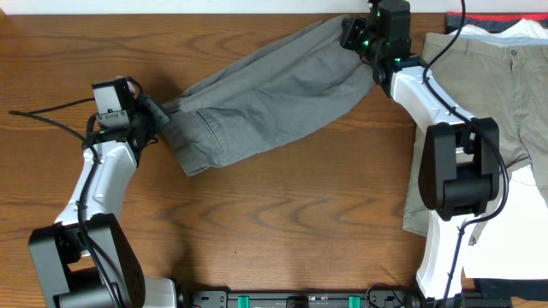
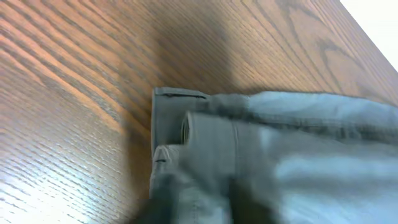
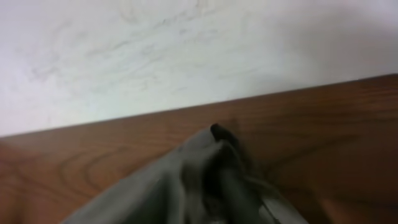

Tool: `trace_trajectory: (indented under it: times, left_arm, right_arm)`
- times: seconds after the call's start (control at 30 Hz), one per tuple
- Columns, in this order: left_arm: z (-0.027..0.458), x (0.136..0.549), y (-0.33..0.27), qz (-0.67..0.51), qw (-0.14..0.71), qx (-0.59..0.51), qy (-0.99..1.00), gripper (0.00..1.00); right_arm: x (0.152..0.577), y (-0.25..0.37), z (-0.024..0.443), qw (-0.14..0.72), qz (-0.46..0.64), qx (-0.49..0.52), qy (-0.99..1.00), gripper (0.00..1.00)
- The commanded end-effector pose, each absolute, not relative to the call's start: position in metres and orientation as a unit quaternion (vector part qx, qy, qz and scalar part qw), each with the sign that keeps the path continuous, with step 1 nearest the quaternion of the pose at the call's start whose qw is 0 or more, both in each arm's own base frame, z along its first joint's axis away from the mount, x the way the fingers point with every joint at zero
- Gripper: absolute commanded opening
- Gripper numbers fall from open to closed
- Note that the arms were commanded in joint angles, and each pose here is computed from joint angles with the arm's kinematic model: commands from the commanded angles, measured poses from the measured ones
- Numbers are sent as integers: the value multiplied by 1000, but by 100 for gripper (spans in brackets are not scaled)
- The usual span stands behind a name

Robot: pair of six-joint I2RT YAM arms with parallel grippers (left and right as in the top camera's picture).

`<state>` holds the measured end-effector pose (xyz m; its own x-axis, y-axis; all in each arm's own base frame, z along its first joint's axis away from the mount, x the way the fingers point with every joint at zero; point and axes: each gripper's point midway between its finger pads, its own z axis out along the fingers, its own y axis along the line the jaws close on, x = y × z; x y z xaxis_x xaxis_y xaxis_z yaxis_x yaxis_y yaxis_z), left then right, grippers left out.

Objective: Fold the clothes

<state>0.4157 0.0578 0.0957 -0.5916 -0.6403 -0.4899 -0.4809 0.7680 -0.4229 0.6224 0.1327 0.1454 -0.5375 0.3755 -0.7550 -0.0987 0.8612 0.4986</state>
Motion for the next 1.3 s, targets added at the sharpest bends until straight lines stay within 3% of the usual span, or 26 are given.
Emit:
trace_trajectory:
  times: [0.0,0.07,0.27,0.37,0.53,0.63,0.7,0.97,1.03,1.2,1.27]
  left_arm:
    - [104,422,65,-114,336,-326,877,63]
    - [104,421,66,-111,336,-321,878,75]
    - [115,412,61,-113,332,-309,884,78]
    - [119,404,47,-137,318,-283,894,69]
    - [107,385,18,-158,263,-254,917,46]
    - [98,373,-1,-158,230,-231,932,37]
    - [95,367,-12,-159,215,-218,939,36]
    - [78,339,-17,-126,160,-208,957,36]
    - [71,332,-14,-114,147,-212,959,37]
    - [59,324,-14,-108,129,-215,962,64]
    - [53,323,-12,-100,121,-217,963,68]
  right_arm:
    - [631,123,157,491,243,89,832,72]
    - [627,126,157,482,256,80,834,75]
    - [602,121,135,410,257,55,874,69]
    - [584,116,116,369,226,26,901,64]
    - [562,110,87,312,194,23,930,45]
    - [558,115,72,296,191,16,936,32]
    - [555,119,58,283,181,16,942,25]
    - [539,120,-6,221,144,28,964,25]
    - [532,116,-14,204,138,34,969,25]
    - [522,110,-19,182,128,35,974,26]
    - [514,109,-22,165,124,37,978,26]
